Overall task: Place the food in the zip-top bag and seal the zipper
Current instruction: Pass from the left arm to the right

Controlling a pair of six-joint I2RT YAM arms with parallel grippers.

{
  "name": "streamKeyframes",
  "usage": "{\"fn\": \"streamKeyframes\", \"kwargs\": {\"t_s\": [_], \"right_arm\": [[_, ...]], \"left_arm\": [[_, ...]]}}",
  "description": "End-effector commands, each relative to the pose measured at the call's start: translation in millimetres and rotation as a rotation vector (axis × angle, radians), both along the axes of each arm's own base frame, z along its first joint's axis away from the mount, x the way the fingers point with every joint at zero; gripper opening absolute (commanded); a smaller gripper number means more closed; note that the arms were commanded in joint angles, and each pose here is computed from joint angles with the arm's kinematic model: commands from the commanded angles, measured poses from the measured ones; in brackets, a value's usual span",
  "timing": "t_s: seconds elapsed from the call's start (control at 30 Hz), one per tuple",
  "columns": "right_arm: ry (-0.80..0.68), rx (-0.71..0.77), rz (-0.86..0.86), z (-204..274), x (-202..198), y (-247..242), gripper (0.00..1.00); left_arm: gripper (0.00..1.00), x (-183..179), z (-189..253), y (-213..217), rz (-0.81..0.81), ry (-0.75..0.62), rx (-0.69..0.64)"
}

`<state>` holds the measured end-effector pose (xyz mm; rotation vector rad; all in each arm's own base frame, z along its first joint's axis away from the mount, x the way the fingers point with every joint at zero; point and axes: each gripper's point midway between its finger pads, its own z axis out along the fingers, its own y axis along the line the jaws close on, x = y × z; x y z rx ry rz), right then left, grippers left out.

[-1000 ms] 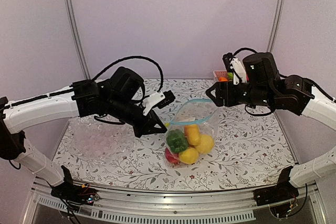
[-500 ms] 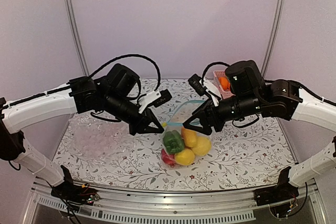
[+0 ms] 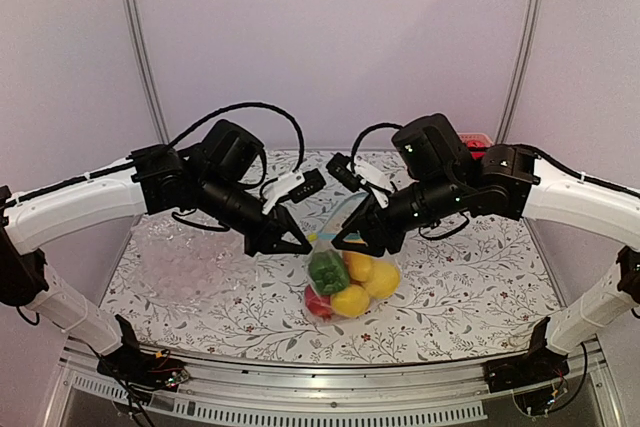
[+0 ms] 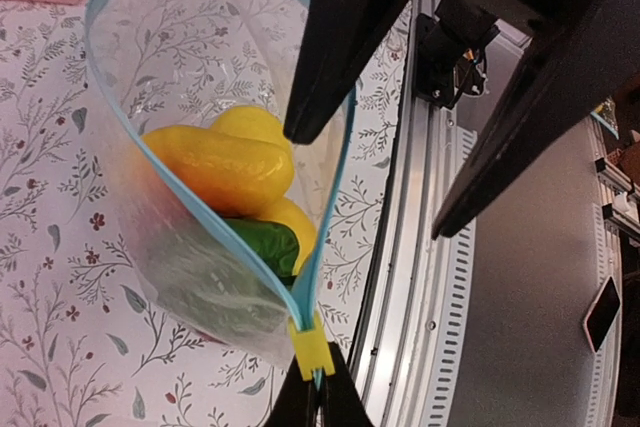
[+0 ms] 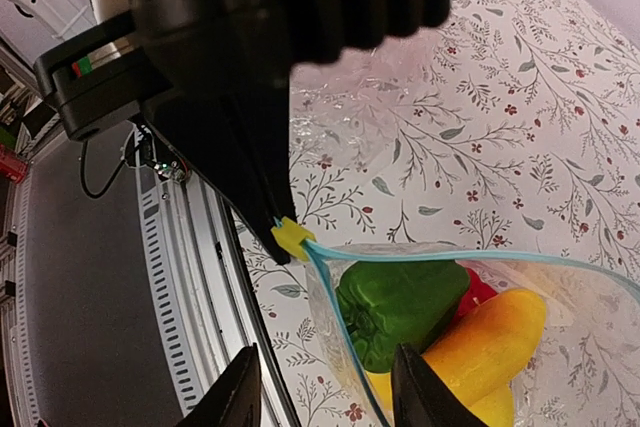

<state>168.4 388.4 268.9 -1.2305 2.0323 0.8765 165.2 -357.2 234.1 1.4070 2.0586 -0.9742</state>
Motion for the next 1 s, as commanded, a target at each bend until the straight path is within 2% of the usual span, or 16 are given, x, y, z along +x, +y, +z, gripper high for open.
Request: {"fn": "streamKeyframes", "kwargs": {"t_s": [0.0, 0.17, 0.5, 0.53, 0.57, 0.67, 0.7, 0.77, 0.97], "right_arm": [[0.027, -0.036, 0.041, -12.0, -6.9, 2.3, 0.43], [0.03, -0.037, 0.046, -16.2, -6.3, 5.9, 0.35], [-0.019, -0.013, -0.019, -16.7, 7.4, 6.6, 0.0], [-0.023, -0.001, -0.027, -14.6, 8.4, 6.2, 0.0], [-0.03, 0.01, -0.037, -11.7, 9.5, 5.2, 0.0], [-0.048, 0.046, -0.063, -4.1, 12.4, 3.5, 0.0], [-0.05, 0.06, -0.067, -1.4, 12.0, 3.2, 0.0], [-0.054, 0.088, -0.078, 3.5, 12.3, 2.2, 0.0], [-0.065, 0.125, -0.138, 12.0, 19.8, -0.6, 0.0]], "left_arm": [[0.0, 1.2, 9.5, 2.7, -0.004, 0.006, -0.044], [0.0, 1.0, 9.7, 2.2, -0.007, 0.018, -0.05], [0.02, 4.3, 13.3, 5.9, 0.011, 0.006, -0.065], [0.05, 5.7, 14.5, 7.1, 0.017, -0.003, -0.065], [0.13, 7.5, 17.2, 9.2, 0.027, -0.016, -0.068], [0.48, 16.4, 25.3, 16.7, 0.074, -0.066, -0.085], [0.55, 19.1, 29.0, 19.1, 0.09, -0.086, -0.099], [0.6, 23.2, 31.4, 23.1, 0.115, -0.114, -0.113], [0.64, 23.5, 23.2, 19.7, 0.115, -0.109, -0.104]]}}
